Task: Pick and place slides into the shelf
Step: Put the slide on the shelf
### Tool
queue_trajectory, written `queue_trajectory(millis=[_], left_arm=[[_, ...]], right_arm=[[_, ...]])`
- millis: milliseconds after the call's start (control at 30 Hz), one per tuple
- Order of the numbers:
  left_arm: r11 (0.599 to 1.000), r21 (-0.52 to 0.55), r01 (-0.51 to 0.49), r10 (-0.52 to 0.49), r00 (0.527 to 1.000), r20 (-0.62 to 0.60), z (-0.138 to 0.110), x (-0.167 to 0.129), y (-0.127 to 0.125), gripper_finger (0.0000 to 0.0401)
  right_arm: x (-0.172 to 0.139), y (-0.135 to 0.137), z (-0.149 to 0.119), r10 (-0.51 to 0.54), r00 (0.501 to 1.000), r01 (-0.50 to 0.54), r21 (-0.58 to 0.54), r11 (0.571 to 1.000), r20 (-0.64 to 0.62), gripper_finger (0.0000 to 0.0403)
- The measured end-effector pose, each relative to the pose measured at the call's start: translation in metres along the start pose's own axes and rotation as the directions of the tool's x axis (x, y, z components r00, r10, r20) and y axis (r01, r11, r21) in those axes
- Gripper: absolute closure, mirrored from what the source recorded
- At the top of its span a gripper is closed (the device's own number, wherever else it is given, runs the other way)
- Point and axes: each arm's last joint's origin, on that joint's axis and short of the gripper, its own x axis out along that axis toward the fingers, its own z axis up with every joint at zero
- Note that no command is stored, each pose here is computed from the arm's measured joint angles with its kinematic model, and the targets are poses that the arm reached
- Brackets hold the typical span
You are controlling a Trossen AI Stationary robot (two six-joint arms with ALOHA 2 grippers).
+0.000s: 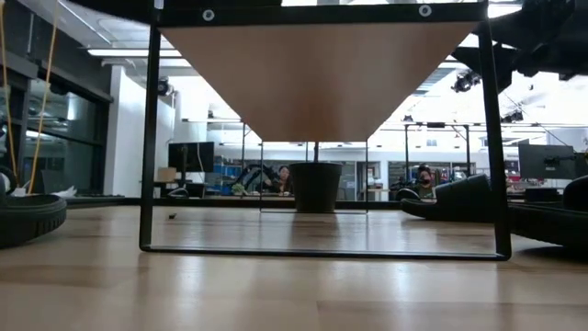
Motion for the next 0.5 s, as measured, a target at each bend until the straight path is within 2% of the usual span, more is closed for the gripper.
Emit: queue_trajectory(millis=[167, 367, 500], left_arm=[[1.000, -0.027, 0.009, -0.008, 0.999, 0.044, 0.012, -0.004, -0.001, 0.0368], [0.998, -0.067, 0.011, -0.008, 0.999, 0.048, 0.014, -0.004, 0.000, 0.0368], [0.995, -0.091, 0.049, -0.046, 0.998, 0.037, 0.013, 0.000, -0.001, 0.0368]], right_arm=[[0.014, 0.005, 0.018, -0.001, 0.999, -0.002, -0.088, 0.996, -0.034, 0.0171], [0.042, 0.015, 0.034, -0.007, 0.992, -0.016, -0.184, 0.983, -0.123, 0.0171], [0.065, 0.023, 0.044, 0.031, 0.986, -0.071, -0.241, 0.968, -0.166, 0.0171]])
